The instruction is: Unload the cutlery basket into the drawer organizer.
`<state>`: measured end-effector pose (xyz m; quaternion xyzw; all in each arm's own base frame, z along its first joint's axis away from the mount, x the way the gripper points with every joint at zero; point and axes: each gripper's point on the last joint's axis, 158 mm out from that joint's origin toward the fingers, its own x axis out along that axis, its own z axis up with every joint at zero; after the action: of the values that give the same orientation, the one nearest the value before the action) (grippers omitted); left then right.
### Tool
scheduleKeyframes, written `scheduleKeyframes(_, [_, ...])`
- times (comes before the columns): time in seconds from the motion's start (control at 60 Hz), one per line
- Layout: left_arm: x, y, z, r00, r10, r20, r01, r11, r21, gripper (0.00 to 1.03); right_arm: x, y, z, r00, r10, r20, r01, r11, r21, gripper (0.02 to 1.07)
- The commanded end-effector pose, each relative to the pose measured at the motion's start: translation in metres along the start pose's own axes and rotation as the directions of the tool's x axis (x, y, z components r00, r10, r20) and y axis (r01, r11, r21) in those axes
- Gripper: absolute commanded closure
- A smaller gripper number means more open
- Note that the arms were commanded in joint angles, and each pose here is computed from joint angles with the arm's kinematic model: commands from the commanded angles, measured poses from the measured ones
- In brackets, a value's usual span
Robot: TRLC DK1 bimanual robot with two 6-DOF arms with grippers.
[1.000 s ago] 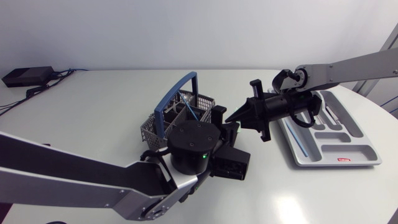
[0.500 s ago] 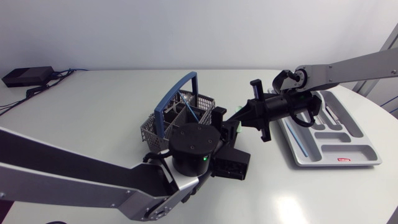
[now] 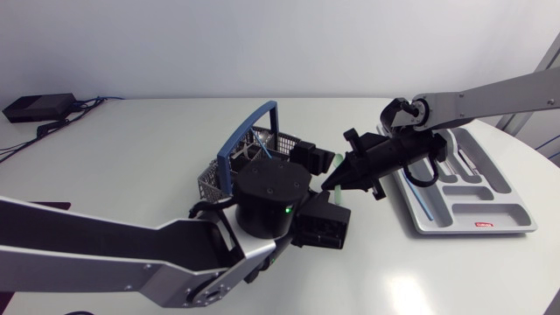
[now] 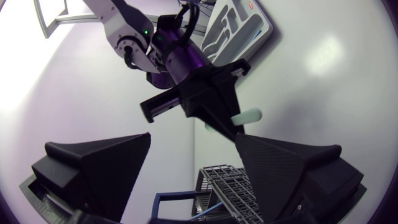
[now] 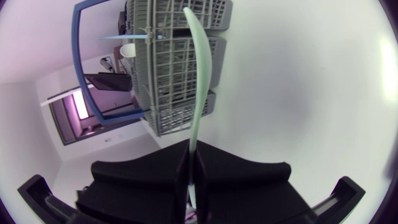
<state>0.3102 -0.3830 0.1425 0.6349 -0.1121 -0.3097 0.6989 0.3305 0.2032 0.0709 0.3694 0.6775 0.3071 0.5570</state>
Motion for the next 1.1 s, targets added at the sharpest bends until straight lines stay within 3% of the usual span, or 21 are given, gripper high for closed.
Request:
scheduleKeyframes(0.0, [-0.001,0.042,-0.005,0.998,0.059,-0.023,-0.061,0.994,-0.095,0.05,-0.003,-0.015,-0.007,0.998,-0.068,0.012,0.069,0.992,-0.107,1.01])
scheduleKeyframes(0.2, [0.002,0.048,-0.023,0.996,-0.05,-0.068,0.036,0.979,-0.203,0.05,-0.026,-0.031,-0.006,0.98,-0.179,0.087,0.198,0.925,-0.324,1.01])
scheduleKeyframes(0.4, [-0.007,0.054,-0.041,0.981,-0.163,-0.102,0.127,0.949,-0.29,0.06,-0.048,-0.058,-0.005,0.928,-0.348,0.131,0.362,0.766,-0.532,1.01])
scheduleKeyframes(0.483, [-0.013,0.058,-0.048,0.974,-0.193,-0.122,0.147,0.939,-0.31,0.06,-0.069,-0.067,0.001,0.917,-0.371,0.144,0.384,0.73,-0.565,1.01])
scheduleKeyframes(0.567, [-0.019,0.063,-0.058,0.966,-0.213,-0.145,0.155,0.93,-0.334,0.06,-0.095,-0.077,0.011,0.891,-0.414,0.184,0.431,0.649,-0.627,1.01])
scheduleKeyframes(0.683, [-0.026,0.069,-0.069,0.961,-0.221,-0.168,0.151,0.924,-0.351,0.06,-0.125,-0.081,-0.002,0.901,-0.415,0.125,0.381,0.619,-0.687,1.01])
scheduleKeyframes(0.783, [-0.033,0.073,-0.076,0.954,-0.236,-0.183,0.156,0.917,-0.368,0.06,-0.157,-0.097,0.001,0.847,-0.49,0.206,0.457,0.475,-0.752,1.01])
scheduleKeyframes(0.967, [-0.048,0.08,-0.085,0.947,-0.254,-0.199,0.164,0.909,-0.383,0.06,-0.22,-0.142,0.003,0.755,-0.591,0.285,0.526,0.287,-0.801,1.01])
scheduleKeyframes(1.083, [-0.056,0.085,-0.093,0.938,-0.279,-0.207,0.174,0.892,-0.417,0.06,-0.251,-0.179,0.001,0.677,-0.66,0.325,0.536,0.14,-0.833,1.01])
